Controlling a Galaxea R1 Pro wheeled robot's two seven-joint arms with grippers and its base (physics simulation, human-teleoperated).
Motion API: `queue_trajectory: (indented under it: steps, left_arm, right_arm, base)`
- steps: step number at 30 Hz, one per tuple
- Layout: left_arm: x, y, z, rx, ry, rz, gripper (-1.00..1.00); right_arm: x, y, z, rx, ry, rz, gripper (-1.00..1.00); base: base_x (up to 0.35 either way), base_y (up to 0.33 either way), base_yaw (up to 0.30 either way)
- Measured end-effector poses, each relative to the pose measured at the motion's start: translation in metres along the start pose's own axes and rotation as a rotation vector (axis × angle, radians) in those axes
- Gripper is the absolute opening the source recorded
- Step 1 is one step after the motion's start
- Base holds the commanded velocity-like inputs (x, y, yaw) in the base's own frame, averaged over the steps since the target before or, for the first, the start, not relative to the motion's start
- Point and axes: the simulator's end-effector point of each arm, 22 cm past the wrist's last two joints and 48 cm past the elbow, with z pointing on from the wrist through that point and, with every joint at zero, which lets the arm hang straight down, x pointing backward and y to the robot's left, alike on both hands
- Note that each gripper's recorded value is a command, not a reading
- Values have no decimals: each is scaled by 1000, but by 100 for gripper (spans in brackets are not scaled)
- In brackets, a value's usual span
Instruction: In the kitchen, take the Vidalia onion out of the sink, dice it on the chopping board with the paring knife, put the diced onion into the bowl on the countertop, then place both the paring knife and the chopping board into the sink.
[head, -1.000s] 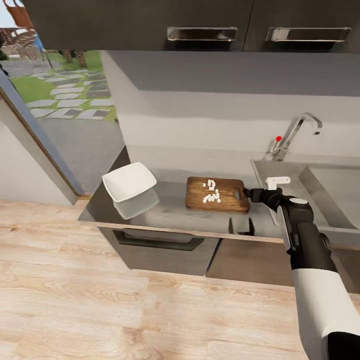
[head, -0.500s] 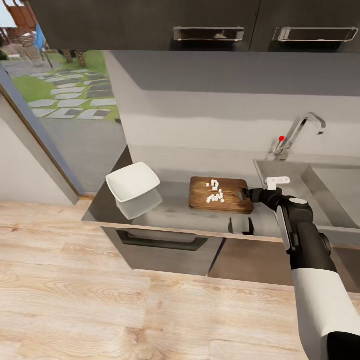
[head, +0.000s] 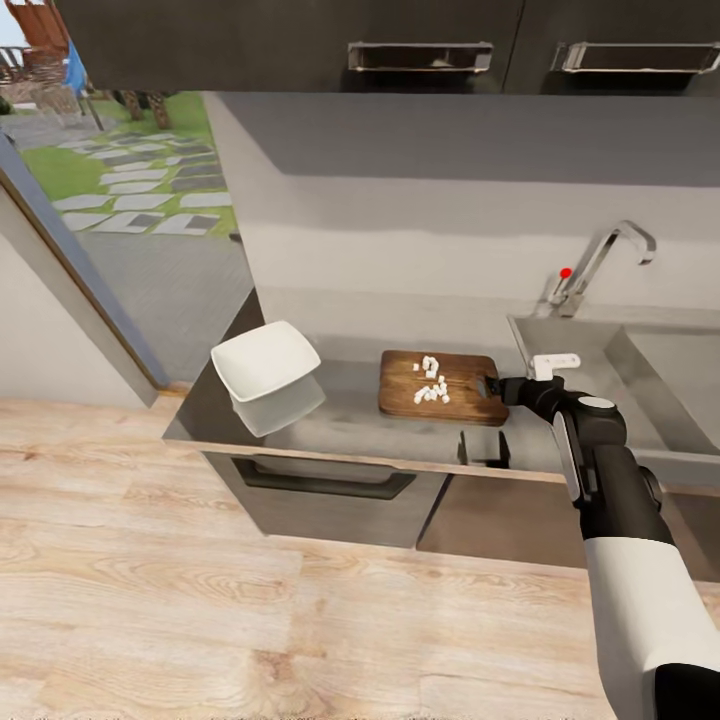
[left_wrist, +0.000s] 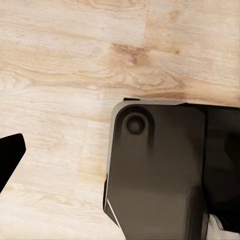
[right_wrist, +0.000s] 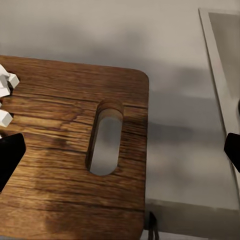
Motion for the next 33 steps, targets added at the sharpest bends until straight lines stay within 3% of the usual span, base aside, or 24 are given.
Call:
queue_trajectory:
  steps: [33]
  left_arm:
    - [14,1,-4,-2,45,5,100]
  right_arm:
    - [29,1,17,-2,46,0,100]
  base:
    - [56,-20,0]
